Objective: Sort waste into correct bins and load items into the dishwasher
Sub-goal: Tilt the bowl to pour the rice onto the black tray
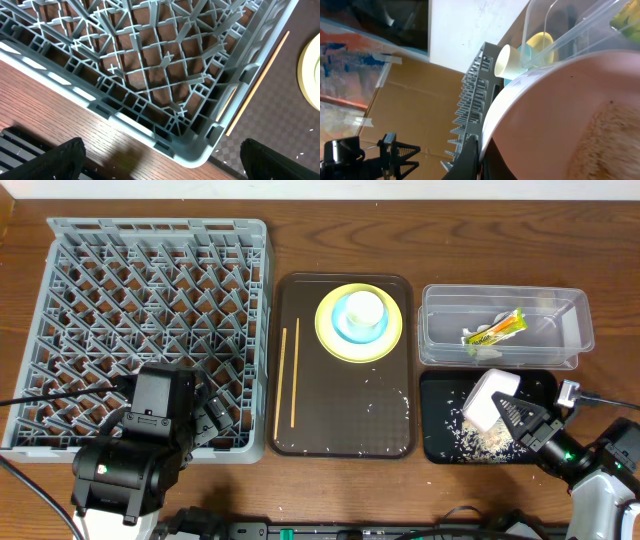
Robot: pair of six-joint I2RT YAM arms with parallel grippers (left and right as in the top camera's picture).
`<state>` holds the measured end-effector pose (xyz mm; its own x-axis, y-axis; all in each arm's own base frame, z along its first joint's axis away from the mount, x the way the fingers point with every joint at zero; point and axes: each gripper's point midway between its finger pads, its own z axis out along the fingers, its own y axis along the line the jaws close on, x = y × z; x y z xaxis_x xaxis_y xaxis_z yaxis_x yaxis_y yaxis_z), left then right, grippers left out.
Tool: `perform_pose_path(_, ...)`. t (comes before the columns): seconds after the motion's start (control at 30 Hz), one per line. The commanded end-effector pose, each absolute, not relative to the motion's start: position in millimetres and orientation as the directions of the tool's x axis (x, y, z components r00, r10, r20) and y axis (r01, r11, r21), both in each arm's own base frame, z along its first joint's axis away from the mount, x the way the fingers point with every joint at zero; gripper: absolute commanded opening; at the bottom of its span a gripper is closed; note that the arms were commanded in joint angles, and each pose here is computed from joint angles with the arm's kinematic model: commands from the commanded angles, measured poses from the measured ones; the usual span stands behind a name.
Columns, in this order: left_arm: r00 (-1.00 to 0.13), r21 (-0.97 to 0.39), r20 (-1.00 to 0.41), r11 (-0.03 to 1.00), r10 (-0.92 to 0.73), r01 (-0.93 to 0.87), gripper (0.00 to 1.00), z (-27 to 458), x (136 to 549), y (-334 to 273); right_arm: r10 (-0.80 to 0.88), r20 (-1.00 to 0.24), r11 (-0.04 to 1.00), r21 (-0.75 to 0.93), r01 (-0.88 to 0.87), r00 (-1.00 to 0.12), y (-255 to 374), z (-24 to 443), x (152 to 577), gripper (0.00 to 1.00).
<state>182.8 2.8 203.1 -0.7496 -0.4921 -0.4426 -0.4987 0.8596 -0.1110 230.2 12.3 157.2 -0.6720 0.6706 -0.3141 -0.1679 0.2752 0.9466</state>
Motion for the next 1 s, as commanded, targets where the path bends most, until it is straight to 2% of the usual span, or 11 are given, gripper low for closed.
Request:
perform_pose_path(0.0,-0.745,-0.099,-0.454,0.858,-0.489,-0.503,1.00,205,183,6,0.679,-0.334,0.249,0.942,-0.223,-0.653,11,167,228,0.01)
perform_pose_path(0.2,-0.745,-0.099,-0.454,0.858,-0.489,-0.503,1.00,205,183,6,0.709,-0.194,0.147,0.981,-0.126,-0.678,9,168,229,0.01)
perform_pose_path(0.33,-0.745,-0.099,-0.454,0.858,-0.489,-0.503,1.00,205,183,6,0.700,-0.249,0.188,0.968,-0.165,-0.669,4,171,234,0.01)
perform_pose_path(0.43,-0.745,-0.099,-0.454,0.858,-0.489,-0.503,1.00,205,183,6,0.722,-0.055,0.046,0.998,-0.031,-0.690,6,170,233,0.01)
perform_pose_path(0.5,-0.745,-0.099,-0.454,0.858,-0.489,-0.503,1.00,205,183,6,0.722,-0.069,0.057,0.998,-0.040,-0.688,4,171,234,0.01)
perform_pose_path(0.57,-0.745,-0.099,-0.454,0.858,-0.489,-0.503,1.00,205,183,6,0.714,-0.166,0.127,0.986,-0.107,-0.680,0,174,238,0.01)
perform_pose_path(0.7,-0.745,-0.099,-0.454,0.858,-0.489,-0.503,1.00,205,183,6,0.724,-0.038,0.035,0.999,-0.019,-0.689,-1,175,239,0.01)
perform_pose_path(0.77,-0.745,-0.099,-0.454,0.858,-0.489,-0.503,1.00,205,183,6,0.722,-0.087,0.069,0.996,-0.053,-0.686,-3,177,242,0.01)
perform_pose_path(0.9,-0.745,-0.099,-0.454,0.858,-0.489,-0.503,1.00,205,183,6,0.725,0.003,0.004,1.000,0.009,-0.689,-2,176,240,0.01)
perform_pose_path(0.97,-0.745,-0.099,-0.454,0.858,-0.489,-0.503,1.00,205,183,6,0.728,-0.045,0.045,0.999,-0.018,-0.684,-4,176,243,0.01)
